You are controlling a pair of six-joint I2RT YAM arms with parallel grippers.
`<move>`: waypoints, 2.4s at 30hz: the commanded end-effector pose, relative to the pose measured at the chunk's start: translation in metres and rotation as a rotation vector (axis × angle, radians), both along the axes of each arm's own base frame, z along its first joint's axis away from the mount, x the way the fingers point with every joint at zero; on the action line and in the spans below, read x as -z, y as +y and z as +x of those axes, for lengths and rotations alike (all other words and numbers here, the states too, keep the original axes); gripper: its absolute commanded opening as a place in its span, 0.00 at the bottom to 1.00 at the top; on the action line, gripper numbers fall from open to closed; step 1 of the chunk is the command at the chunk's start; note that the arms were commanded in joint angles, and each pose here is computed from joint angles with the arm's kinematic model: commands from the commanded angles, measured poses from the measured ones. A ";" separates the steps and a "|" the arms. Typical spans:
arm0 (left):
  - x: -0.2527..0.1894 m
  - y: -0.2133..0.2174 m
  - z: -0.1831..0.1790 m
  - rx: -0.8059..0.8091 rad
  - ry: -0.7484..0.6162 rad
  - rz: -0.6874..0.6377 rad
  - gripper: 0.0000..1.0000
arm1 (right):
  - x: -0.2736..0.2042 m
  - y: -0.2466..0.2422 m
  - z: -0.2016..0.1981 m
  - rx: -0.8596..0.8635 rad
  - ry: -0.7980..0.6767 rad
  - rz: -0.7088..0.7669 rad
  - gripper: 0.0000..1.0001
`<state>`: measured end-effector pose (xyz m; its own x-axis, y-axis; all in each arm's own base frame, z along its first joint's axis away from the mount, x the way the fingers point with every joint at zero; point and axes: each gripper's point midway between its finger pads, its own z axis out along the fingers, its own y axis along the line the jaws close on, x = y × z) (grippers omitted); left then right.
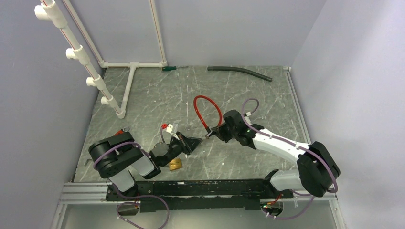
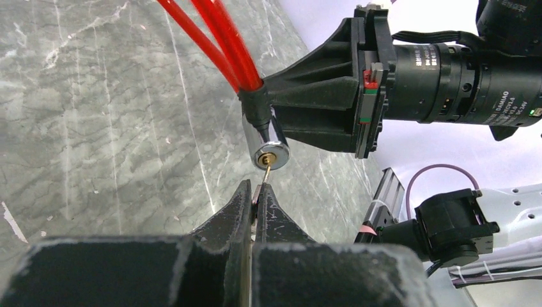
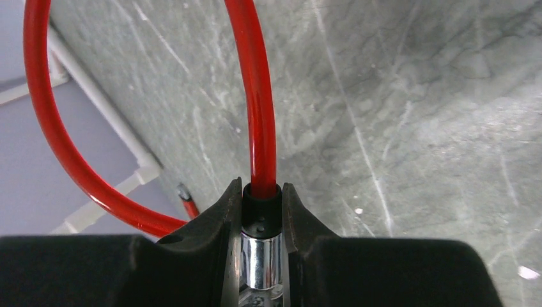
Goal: Unlock with the key
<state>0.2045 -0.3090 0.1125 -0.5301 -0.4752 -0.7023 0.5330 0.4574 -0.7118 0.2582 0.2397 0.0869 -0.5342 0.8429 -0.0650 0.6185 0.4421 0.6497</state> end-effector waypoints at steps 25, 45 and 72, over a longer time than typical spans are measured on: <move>-0.051 -0.020 0.031 -0.064 -0.123 -0.060 0.00 | -0.076 -0.043 0.005 0.387 -0.368 0.243 0.00; -0.043 0.006 0.021 -0.072 -0.070 0.030 0.00 | 0.000 -0.101 -0.050 0.509 0.007 -0.079 0.00; -0.061 0.083 -0.010 -0.179 -0.101 0.097 0.00 | 0.026 -0.018 0.000 -1.199 -0.347 -0.858 0.75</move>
<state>0.1944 -0.2332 0.1755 -0.3755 -0.5044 -0.7775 0.5160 0.5831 -0.6275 0.2713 0.2243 0.1086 -0.6887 -0.1503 -0.7093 -0.3015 0.9491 0.0917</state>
